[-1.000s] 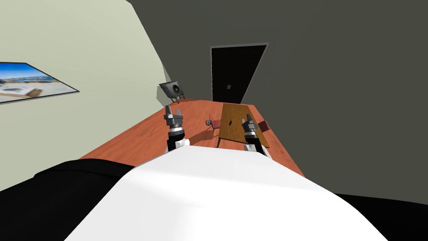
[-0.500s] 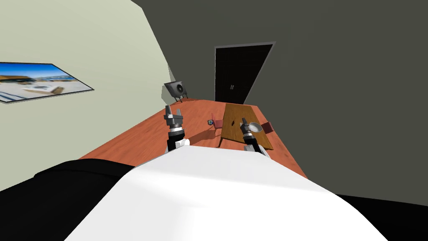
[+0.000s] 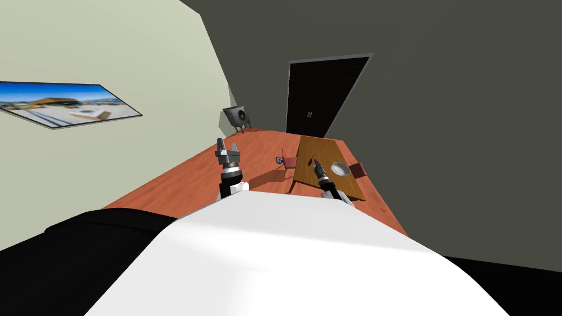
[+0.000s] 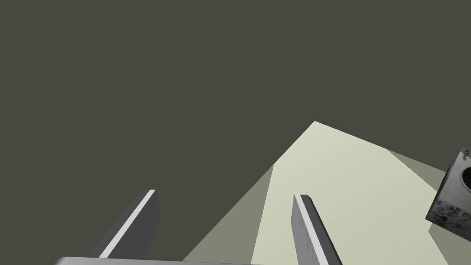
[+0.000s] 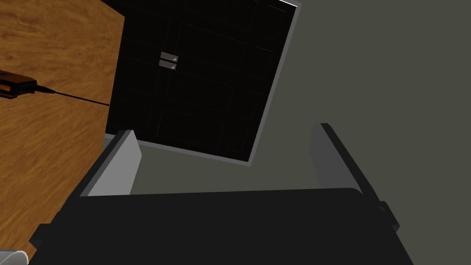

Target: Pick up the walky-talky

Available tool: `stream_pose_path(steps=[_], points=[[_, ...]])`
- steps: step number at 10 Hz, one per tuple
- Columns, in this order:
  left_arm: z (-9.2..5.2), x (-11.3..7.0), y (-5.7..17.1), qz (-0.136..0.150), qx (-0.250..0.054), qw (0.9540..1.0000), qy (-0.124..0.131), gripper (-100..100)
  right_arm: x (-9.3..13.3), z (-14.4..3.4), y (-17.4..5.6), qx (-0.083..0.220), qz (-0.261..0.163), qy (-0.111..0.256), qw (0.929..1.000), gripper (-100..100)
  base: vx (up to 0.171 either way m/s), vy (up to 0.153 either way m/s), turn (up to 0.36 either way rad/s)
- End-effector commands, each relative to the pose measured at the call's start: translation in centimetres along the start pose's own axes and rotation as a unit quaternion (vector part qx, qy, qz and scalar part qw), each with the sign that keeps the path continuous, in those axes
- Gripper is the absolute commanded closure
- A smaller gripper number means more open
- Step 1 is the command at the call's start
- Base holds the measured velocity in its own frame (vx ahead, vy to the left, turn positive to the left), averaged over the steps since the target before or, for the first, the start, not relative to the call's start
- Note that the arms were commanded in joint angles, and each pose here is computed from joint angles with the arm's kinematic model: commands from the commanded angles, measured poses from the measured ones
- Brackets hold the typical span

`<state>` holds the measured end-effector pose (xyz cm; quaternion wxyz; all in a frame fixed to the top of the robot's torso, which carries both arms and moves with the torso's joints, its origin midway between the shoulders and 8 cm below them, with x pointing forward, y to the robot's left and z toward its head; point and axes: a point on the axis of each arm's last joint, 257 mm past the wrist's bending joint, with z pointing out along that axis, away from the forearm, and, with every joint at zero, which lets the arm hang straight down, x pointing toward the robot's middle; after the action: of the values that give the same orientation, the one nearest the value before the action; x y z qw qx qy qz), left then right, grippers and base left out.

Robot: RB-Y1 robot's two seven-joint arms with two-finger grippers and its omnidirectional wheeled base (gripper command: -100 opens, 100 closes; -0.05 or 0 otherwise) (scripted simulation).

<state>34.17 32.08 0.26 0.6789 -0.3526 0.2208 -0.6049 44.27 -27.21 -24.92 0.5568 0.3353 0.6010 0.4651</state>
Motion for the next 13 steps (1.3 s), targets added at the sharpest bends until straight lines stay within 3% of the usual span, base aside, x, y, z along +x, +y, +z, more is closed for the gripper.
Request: stream_pose_path(steps=[1,2,6,7,8,9,11,12,13], points=[[0.0,0.0,0.0,0.0,0.0,1.0,0.0,0,0.1,-0.3,-2.3,0.024,-0.011,0.007,0.9996,-100,-0.009,0.043,0.069],[0.0,0.0,0.0,0.0,0.0,1.0,0.0,0,0.4,-0.2,-3.3,0.036,-0.034,0.022,0.9985,-100,-0.005,0.054,0.147],[0.0,0.0,0.0,0.0,0.0,1.0,0.0,0,0.2,-1.3,-7.9,0.085,-0.06,0.036,0.9939,-100,-0.002,0.032,0.067],[0.0,0.0,0.0,0.0,0.0,1.0,0.0,0,-0.1,-1.8,-10.0,0.108,-0.086,0.05,0.9892,-100,0.004,0.045,0.137],[0.0,0.0,0.0,0.0,0.0,1.0,0.0,0,-0.1,-2.0,-10.6,0.114,-0.086,0.05,0.9885,-100,0.001,0.041,0.065],[0.0,0.0,0.0,0.0,0.0,1.0,0.0,0,-0.5,-2.3,-12.1,0.131,-0.113,0.063,0.9829,-100,0.01,0.053,0.125],[0.0,0.0,0.0,0.0,0.0,1.0,0.0,0,-0.7,-2.9,-13.2,0.142,-0.114,0.063,0.9812,-100,0.008,0.028,0.035],[0.0,0.0,0.0,0.0,0.0,1.0,0.0,0,-1.2,-2.9,-14.1,0.153,-0.141,0.076,0.9752,-100,0.013,0.03,0.134],[0.0,0.0,0.0,0.0,0.0,1.0,0.0,0,-1.4,-3.5,-15.2,0.165,-0.142,0.076,0.9732,-100,0.016,0.029,0.084]])
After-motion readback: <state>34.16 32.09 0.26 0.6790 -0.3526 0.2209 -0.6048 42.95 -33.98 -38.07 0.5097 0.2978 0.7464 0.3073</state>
